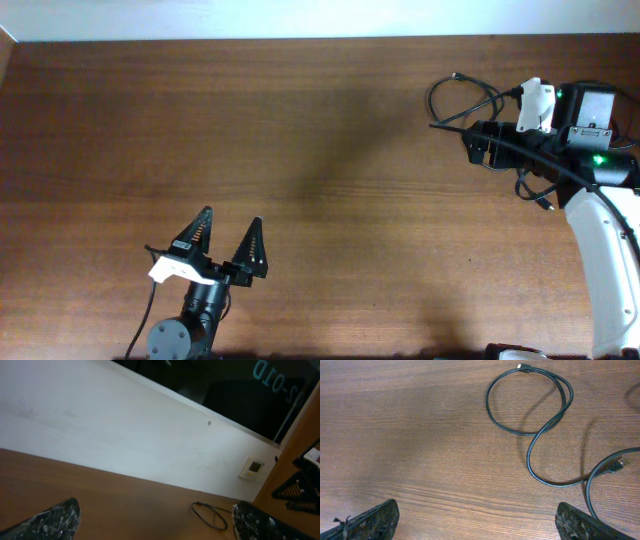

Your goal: Untangle cables

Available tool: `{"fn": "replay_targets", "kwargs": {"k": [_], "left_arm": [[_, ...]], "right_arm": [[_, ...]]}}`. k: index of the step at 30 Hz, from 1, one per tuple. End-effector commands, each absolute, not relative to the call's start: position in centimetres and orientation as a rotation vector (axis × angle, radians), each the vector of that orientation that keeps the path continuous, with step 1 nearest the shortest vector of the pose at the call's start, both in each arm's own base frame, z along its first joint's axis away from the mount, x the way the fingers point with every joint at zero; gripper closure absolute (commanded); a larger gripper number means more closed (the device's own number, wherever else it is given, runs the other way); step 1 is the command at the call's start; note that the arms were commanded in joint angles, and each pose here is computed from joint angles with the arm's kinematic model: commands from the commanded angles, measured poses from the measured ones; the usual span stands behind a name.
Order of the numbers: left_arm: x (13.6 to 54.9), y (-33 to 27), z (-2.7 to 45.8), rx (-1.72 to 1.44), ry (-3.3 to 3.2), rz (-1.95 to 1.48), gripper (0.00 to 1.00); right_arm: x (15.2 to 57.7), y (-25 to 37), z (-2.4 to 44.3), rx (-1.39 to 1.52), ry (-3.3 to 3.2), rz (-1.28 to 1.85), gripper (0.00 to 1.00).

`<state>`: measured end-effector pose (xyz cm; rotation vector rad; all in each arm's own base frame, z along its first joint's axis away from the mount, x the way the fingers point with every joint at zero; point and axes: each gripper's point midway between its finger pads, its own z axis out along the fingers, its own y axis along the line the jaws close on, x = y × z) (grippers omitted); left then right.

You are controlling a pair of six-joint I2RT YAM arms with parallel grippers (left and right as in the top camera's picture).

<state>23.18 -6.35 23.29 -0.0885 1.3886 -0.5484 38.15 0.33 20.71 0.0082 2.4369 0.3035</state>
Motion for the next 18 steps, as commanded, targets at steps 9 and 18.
{"fn": "replay_targets", "kwargs": {"k": [9,18], "left_arm": [[22.8,-6.1,24.9,-0.095,1.31,-0.563,0.01],[24.1,-3.1,16.0,-0.209,1.654,-0.289,0.01]], "right_arm": [[38.3,0.3,21.9,-0.013,2.406,0.283,0.01],[38.3,0.3,21.9,-0.013,2.405,0.283,0.01]]}}
